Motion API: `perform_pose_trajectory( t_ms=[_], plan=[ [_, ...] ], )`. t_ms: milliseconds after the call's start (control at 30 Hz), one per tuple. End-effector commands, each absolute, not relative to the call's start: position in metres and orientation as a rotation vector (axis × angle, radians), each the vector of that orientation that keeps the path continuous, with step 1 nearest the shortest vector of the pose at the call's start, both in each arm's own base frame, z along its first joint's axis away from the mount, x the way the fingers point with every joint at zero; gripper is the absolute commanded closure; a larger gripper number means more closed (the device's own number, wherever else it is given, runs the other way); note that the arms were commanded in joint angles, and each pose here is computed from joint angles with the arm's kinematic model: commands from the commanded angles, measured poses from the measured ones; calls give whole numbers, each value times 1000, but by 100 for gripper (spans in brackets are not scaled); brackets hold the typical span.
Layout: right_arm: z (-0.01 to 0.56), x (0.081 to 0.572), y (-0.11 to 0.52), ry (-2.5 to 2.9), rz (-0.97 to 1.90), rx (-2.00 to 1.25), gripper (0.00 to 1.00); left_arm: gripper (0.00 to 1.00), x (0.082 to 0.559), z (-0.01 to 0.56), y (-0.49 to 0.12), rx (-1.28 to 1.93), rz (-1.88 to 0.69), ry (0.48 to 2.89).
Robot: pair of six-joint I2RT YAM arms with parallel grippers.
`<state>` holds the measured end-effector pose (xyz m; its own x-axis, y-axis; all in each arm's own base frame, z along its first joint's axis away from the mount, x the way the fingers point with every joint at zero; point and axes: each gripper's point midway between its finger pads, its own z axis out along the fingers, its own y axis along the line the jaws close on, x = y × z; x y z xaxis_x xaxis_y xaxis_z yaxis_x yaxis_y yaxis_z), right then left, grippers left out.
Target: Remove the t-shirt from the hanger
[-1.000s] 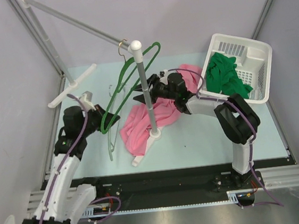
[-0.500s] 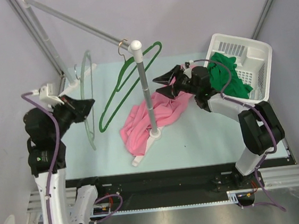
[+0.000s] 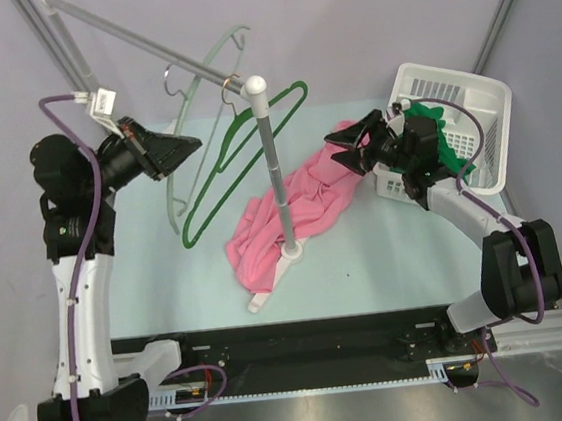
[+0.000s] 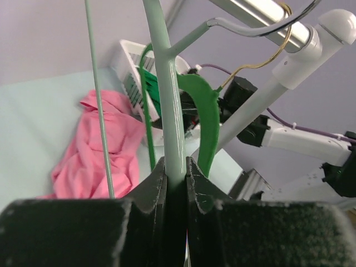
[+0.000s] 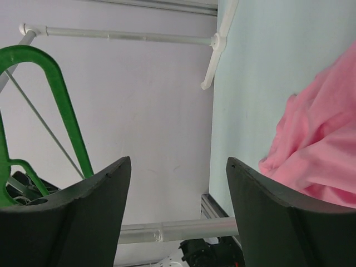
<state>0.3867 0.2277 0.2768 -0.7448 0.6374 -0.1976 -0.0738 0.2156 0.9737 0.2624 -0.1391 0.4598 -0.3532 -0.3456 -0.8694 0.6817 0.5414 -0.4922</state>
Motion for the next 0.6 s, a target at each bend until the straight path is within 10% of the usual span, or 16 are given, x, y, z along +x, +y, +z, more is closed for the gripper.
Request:
perform_pose_trajectory(
  t_ms=[0,567],
  plan=[
    [287,378,221,1892,1584,457,26,100,252,478,-171,443,-1152,1568],
    [272,380,201,1923,1429,457,25,99,267,442,-199,473,-1202,1713]
  ],
)
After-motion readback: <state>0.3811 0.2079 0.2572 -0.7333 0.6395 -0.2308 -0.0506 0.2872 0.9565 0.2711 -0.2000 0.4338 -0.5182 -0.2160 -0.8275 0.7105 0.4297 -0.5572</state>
